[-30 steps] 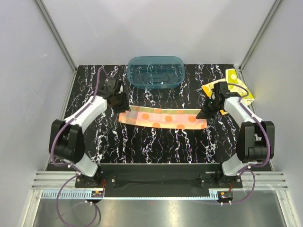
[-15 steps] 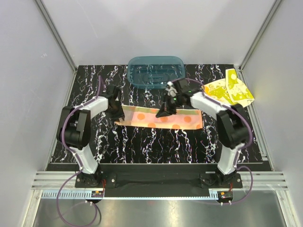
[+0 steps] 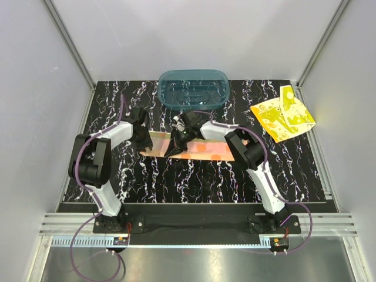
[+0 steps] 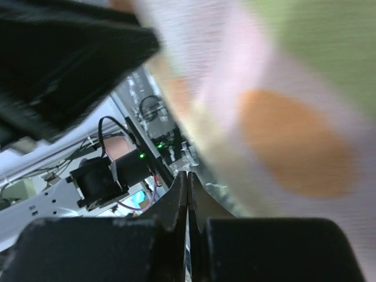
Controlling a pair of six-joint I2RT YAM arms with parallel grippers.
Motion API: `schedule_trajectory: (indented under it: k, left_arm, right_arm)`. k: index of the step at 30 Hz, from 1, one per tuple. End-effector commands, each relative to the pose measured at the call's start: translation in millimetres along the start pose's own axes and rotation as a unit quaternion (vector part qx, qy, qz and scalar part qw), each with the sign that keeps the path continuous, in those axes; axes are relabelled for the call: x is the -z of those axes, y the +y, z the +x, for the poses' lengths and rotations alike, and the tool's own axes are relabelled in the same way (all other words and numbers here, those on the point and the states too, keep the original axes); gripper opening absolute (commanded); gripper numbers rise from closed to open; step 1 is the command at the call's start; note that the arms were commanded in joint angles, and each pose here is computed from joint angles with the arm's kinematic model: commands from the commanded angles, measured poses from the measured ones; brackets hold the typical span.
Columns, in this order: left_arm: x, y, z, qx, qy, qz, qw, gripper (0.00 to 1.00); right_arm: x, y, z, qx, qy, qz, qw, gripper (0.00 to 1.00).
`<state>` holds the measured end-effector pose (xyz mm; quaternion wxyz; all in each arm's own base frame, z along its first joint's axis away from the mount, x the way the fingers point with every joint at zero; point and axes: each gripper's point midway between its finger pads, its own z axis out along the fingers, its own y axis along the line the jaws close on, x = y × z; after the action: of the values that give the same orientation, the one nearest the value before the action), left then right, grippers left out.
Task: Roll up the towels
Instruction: Fold the towel
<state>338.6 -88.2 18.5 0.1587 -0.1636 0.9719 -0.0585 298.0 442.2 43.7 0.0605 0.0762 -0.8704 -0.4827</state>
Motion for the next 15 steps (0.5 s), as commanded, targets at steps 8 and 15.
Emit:
schedule_trajectory:
  k: [8,15]
  left_arm:
    - [-1,34,-1,0.004,-0.006,-0.059,0.998,0.38]
    - [-7,42,-4,0.018,-0.001,-0.065,0.998,0.37]
  right_arm:
    - [17,-68,13,-0.065,-0.003,-0.001,0.998,0.00]
    - [65,-88,53,-0.076,0.007,-0.036,0.996,0.00]
